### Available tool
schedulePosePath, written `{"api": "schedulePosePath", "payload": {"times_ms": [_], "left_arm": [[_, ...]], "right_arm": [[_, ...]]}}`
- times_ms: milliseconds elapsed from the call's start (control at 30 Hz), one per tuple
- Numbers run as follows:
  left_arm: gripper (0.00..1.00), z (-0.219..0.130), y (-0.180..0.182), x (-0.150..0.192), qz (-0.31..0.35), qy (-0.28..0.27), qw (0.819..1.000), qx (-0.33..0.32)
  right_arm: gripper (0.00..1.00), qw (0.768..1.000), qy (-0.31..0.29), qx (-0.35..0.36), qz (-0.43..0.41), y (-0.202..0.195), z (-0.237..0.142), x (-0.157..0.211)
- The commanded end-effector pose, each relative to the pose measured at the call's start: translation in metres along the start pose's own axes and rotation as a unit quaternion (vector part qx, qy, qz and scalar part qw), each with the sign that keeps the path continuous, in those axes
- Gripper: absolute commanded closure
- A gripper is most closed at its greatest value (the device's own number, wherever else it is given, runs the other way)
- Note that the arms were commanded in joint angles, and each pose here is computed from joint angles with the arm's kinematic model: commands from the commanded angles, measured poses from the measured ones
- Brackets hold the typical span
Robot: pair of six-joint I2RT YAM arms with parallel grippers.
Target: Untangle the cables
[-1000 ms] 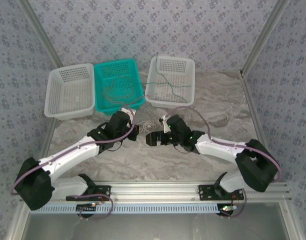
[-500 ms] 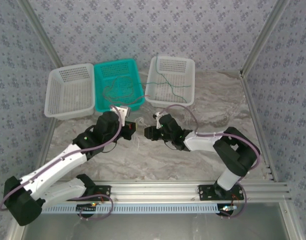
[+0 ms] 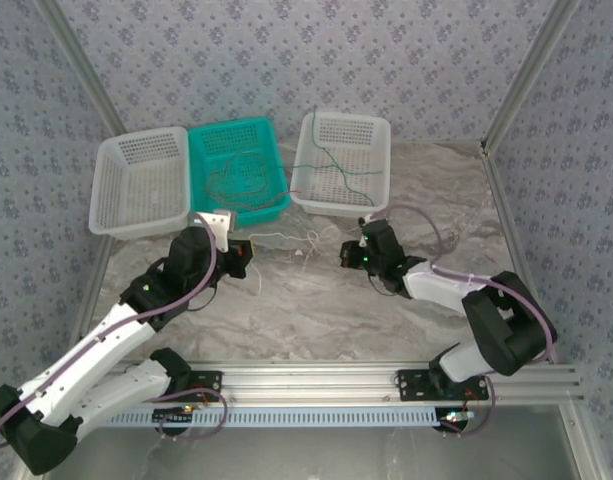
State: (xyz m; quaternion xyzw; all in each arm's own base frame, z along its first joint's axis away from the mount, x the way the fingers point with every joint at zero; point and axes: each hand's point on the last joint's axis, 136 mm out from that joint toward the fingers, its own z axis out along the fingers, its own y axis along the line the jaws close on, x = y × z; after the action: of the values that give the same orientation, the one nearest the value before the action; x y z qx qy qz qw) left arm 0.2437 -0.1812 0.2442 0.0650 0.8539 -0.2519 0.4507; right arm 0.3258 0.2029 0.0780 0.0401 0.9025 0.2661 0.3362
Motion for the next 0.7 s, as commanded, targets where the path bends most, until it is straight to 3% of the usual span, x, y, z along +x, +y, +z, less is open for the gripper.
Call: {"api": "schedulePosePath", "payload": {"times_ms": [0, 367, 667], "left_arm": [[1.0, -0.006, 0.004, -0.008, -0.008, -0.011, 1.0, -0.011], [1.0, -0.012, 0.009, -0.016, -0.012, -0.022, 1.0, -0.018], [1.0, -0.063, 0.017, -0.07, 0.013, -0.093, 0.995, -0.041]], "right_arm": [[1.0, 0.998, 0.007, 0.049, 0.032, -0.035, -0.013, 0.005], [1.0, 0.991, -0.031, 0.099, 0.09, -0.086, -0.045, -0.008], [1.0, 0.981, -0.062, 0.126, 0.133, -0.112, -0.063, -0.008]]}}
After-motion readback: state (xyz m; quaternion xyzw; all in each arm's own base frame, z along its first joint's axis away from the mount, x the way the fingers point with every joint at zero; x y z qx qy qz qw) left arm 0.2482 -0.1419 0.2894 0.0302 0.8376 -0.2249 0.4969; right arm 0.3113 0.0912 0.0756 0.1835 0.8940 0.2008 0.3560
